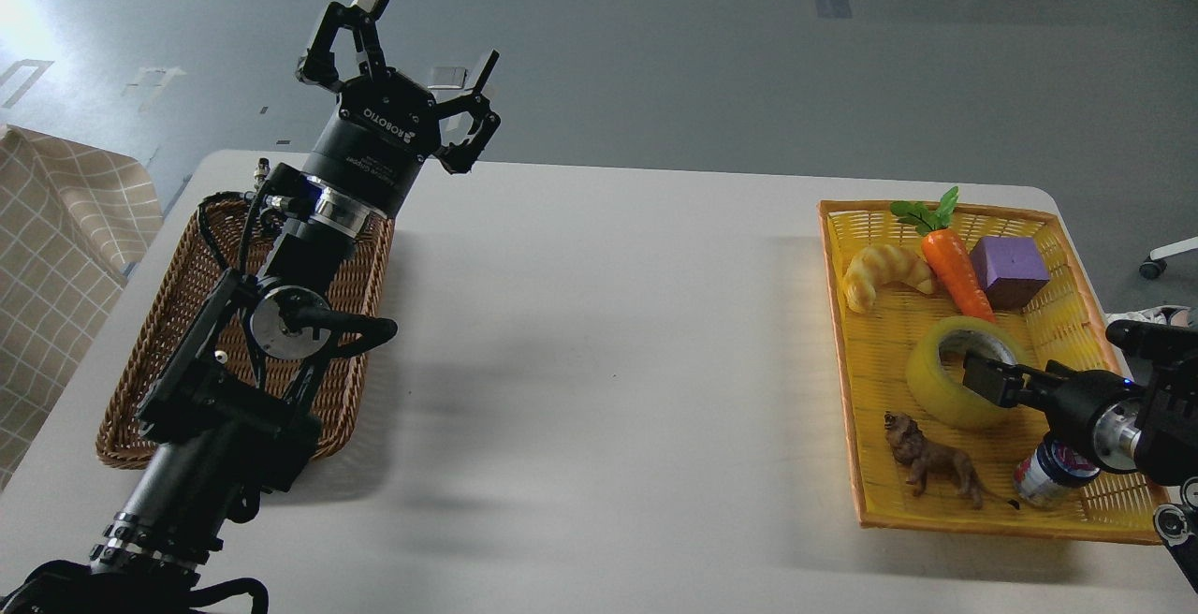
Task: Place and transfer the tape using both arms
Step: 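Grasp the yellow tape roll with the right gripper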
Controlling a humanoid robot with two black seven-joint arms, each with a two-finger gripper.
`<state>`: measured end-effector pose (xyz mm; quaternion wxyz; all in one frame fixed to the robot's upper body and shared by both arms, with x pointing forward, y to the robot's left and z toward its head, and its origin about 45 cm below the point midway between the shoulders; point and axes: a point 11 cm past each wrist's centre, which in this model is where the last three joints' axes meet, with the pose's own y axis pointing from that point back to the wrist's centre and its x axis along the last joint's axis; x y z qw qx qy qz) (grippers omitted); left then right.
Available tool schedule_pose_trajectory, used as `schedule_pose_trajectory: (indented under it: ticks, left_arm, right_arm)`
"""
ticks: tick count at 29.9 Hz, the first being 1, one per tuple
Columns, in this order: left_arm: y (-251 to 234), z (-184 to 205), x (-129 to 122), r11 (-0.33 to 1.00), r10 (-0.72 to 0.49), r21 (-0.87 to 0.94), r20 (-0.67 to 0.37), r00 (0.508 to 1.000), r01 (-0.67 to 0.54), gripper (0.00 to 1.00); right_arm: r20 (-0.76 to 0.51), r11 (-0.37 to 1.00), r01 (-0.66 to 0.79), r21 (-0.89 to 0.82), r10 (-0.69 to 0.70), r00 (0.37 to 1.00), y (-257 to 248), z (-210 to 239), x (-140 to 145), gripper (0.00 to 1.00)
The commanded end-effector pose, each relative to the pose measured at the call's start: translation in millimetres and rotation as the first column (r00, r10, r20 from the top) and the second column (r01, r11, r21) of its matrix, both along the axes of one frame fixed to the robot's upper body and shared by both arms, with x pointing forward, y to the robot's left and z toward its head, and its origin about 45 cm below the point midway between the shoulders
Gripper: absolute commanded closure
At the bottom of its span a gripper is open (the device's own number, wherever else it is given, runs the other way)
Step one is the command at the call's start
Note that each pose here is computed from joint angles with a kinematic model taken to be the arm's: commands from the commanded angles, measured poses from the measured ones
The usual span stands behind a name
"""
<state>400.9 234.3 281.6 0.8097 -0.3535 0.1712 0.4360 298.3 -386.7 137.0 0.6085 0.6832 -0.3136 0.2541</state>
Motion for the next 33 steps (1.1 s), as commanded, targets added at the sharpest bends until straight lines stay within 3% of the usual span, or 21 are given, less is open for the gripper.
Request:
schedule_pose_trajectory:
  ticks: [1, 33]
  left_arm:
    - [-0.4, -0.5, -0.2, 1.000, 0.000, -0.001, -0.001, 1.000, 0.000, 0.01]
    - [1.1, -4.2, -1.7, 1.000, 0.003, 0.000, -0.010, 1.000, -0.003, 0.01]
  right_arm:
    - [-0.021, 1.000, 0.001, 0.004, -0.001, 1.000, 1.7, -7.8, -2.0, 0.07]
    - [-0.019, 1.000, -0.013, -0.004, 0.013, 1.000, 2.7, -5.5, -2.5, 0.47]
